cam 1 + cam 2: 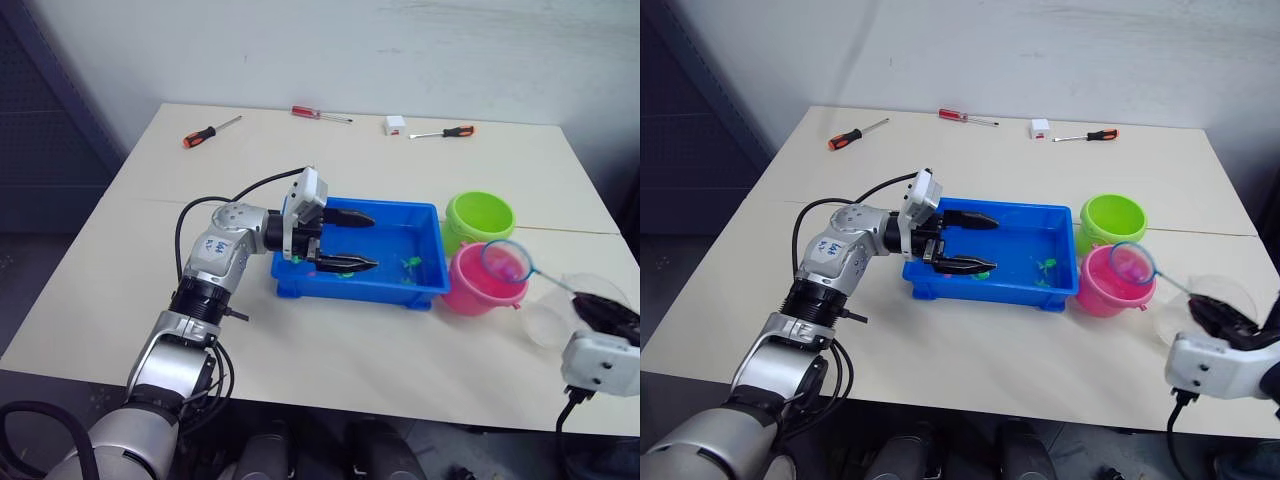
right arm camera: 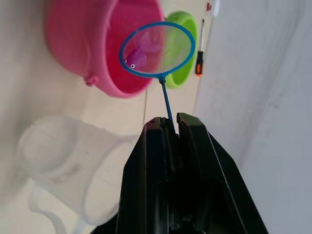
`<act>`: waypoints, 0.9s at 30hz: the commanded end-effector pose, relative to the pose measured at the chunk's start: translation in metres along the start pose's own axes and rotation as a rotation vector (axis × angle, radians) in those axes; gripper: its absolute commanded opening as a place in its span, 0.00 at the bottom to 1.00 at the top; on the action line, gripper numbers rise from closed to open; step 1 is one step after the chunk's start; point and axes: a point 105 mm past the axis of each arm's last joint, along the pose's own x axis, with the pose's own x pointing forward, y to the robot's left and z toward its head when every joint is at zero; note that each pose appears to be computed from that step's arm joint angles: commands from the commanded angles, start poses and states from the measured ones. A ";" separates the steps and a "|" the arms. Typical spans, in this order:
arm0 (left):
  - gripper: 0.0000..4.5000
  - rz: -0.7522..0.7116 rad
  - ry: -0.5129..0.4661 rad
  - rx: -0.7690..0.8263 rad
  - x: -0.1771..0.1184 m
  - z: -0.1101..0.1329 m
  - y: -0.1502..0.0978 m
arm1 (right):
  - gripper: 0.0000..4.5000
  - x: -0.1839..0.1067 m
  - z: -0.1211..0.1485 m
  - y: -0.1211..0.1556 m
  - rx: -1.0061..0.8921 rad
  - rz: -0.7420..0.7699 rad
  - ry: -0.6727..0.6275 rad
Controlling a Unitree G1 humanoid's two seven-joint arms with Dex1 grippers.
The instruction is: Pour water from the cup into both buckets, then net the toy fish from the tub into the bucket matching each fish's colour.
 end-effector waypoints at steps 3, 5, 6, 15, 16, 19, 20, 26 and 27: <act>0.98 0.024 -0.011 0.050 -0.006 0.010 0.003 | 0.00 -0.004 -0.015 -0.031 -0.052 -0.140 0.077; 0.98 0.026 -0.011 0.051 -0.006 0.010 0.003 | 0.00 -0.001 -0.013 -0.029 -0.057 -0.114 0.057; 0.98 0.026 -0.012 0.051 -0.007 0.011 0.003 | 0.00 0.000 -0.011 -0.026 -0.047 -0.092 0.040; 0.98 0.038 -0.011 0.059 -0.008 0.012 0.004 | 0.00 0.001 -0.015 -0.043 -0.069 -0.200 0.082; 0.98 0.040 -0.009 0.060 -0.008 0.011 0.004 | 0.00 0.001 -0.015 -0.044 -0.074 -0.201 0.081; 0.98 0.046 -0.008 0.061 -0.010 0.011 0.004 | 0.00 0.004 -0.004 -0.019 -0.064 -0.049 0.002; 0.98 0.046 -0.009 0.061 -0.011 0.011 0.004 | 0.00 0.005 0.003 -0.005 -0.044 0.018 -0.036; 0.98 0.050 -0.003 0.058 -0.012 0.010 0.004 | 0.00 0.002 -0.006 -0.034 0.082 -0.186 -0.003; 0.98 0.055 0.002 0.056 -0.014 0.008 0.004 | 0.00 0.003 -0.004 -0.038 0.119 -0.210 -0.014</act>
